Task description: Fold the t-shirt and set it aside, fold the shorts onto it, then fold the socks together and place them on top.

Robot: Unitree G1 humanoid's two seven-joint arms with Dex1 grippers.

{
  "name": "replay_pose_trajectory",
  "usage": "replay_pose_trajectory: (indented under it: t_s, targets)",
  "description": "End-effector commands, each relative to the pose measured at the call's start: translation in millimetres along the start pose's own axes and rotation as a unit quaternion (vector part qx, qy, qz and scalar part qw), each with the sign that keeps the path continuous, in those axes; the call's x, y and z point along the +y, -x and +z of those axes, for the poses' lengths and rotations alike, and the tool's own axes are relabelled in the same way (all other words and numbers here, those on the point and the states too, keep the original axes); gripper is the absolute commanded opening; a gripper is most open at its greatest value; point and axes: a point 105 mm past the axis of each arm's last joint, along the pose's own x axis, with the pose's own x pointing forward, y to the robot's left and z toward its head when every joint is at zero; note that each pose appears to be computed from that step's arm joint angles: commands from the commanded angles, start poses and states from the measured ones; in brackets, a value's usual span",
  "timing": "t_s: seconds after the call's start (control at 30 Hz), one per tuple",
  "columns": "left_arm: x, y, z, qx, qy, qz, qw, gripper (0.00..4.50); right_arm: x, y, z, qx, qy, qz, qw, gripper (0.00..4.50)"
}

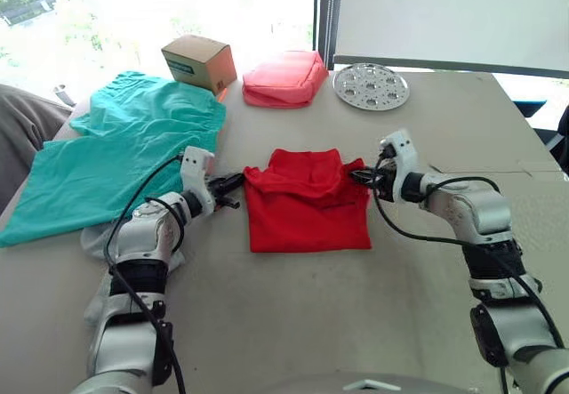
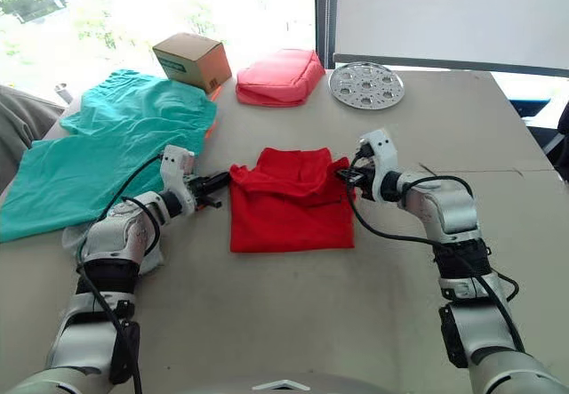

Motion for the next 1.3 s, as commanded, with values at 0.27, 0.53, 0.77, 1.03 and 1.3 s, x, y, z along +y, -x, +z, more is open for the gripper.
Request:
replay_pose_trajectory:
  t_s: [0.27, 0.53, 0.77, 1.03, 1.3]
  targets:
    - [-33, 5, 23, -0.036, 0.008, -0.081, 0.996, 0.04, 5, 21, 12, -0.027, -0.007, 0.003, 1.000, 0.00]
    - [-63, 29, 17, -0.013, 0.022, -0.169, 0.985, 0.04, 20, 47, 8, -0.026, -0.007, 0.045, 0.999, 0.00]
    - [-68, 26, 46, -0.033, 0.011, -0.204, 0.978, 0.04, 35, 41, 26, -0.052, 0.023, 0.098, 0.994, 0.00]
    - [-18, 44, 35, -0.008, -0.029, -0.088, 0.996, 0.87, 44, 12, 50, -0.082, 0.025, 0.120, 0.989, 0.00]
    - [-41, 44, 4, 0.052, -0.068, -0.138, 0.987, 2.20, 10, -8, 36, -0.051, 0.004, 0.043, 0.998, 0.00]
